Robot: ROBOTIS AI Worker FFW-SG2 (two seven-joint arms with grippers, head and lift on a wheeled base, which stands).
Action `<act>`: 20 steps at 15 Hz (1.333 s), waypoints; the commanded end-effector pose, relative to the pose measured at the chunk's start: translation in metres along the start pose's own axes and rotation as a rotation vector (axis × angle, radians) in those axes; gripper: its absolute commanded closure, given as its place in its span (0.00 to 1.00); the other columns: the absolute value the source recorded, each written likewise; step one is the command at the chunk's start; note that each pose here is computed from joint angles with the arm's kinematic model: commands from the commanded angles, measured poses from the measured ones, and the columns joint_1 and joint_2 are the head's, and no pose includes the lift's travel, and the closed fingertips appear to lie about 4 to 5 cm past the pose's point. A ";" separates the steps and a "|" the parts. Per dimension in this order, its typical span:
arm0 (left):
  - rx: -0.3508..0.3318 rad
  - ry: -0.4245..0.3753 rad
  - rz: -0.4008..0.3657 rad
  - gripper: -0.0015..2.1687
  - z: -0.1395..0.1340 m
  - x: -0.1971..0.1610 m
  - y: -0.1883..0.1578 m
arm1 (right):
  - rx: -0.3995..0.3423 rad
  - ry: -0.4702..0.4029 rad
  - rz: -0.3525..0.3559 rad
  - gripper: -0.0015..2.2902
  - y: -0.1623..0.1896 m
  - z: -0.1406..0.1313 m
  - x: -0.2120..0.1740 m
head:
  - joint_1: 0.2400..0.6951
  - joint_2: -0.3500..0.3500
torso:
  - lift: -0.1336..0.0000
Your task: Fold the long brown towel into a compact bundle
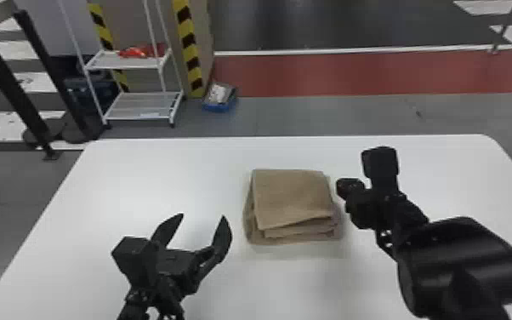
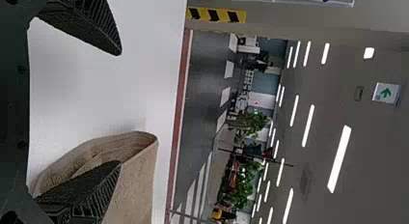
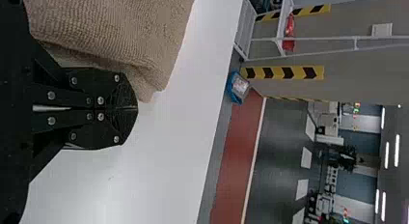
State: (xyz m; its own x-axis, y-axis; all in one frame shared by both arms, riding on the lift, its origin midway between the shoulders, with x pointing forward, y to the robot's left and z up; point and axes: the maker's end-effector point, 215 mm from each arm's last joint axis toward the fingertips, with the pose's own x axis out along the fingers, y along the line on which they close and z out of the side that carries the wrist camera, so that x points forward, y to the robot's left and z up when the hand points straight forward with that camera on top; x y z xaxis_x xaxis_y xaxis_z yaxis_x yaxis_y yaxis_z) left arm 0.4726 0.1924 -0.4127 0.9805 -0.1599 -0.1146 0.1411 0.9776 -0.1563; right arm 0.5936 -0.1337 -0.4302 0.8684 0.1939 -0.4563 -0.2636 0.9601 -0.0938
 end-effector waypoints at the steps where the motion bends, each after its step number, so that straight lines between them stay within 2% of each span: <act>1: -0.005 -0.001 0.006 0.04 0.001 0.001 0.003 | -0.005 -0.076 -0.065 0.74 -0.020 0.024 -0.031 | 1.00 0.59 | 0.11; 3: -0.006 -0.001 -0.003 0.04 0.001 0.002 -0.001 | -0.029 -0.237 -0.042 0.74 -0.006 0.071 -0.059 | 1.00 0.57 | 0.11; 4: -0.005 -0.001 -0.007 0.04 0.000 0.003 -0.003 | -0.034 -0.279 -0.004 0.74 0.007 0.081 -0.063 | 1.00 0.57 | 0.11; 5: -0.005 -0.001 -0.007 0.04 0.000 0.003 -0.003 | -0.036 -0.282 0.026 0.74 0.016 0.084 -0.060 | 1.00 0.57 | 0.11; 7: -0.007 -0.003 -0.004 0.04 0.001 0.001 -0.001 | -0.056 -0.221 0.060 0.74 0.029 0.065 -0.033 | 1.00 0.60 | 0.11; 10: -0.005 0.002 -0.003 0.04 -0.001 0.002 0.000 | -0.068 -0.105 0.068 0.74 0.031 0.011 -0.002 | 1.00 0.63 | 0.11; 13: -0.008 0.001 -0.005 0.04 0.000 0.004 -0.001 | -0.099 -0.034 0.084 0.74 0.037 -0.016 0.020 | 1.00 0.63 | 0.11; 15: -0.006 0.002 -0.005 0.04 -0.001 0.003 -0.001 | -0.103 -0.064 0.095 0.74 0.046 -0.011 0.016 | 1.00 0.64 | 0.11; 18: -0.006 0.003 0.004 0.04 -0.002 0.002 0.005 | -0.091 -0.186 0.047 0.74 0.038 0.037 -0.025 | 1.00 0.65 | 0.11; 20: -0.008 0.003 -0.002 0.04 -0.002 0.002 0.001 | -0.096 -0.224 0.059 0.74 0.049 0.055 -0.037 | 1.00 0.65 | 0.11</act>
State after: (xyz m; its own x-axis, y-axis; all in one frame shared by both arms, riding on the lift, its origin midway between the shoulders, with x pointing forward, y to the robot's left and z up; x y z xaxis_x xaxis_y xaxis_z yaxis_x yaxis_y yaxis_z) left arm 0.4747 0.1956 -0.4147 0.9805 -0.1580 -0.1172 0.1380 0.9770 -0.1624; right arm 0.5767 -0.0910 -0.3837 0.9161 0.2855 -0.2816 -0.3383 0.9272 -0.1606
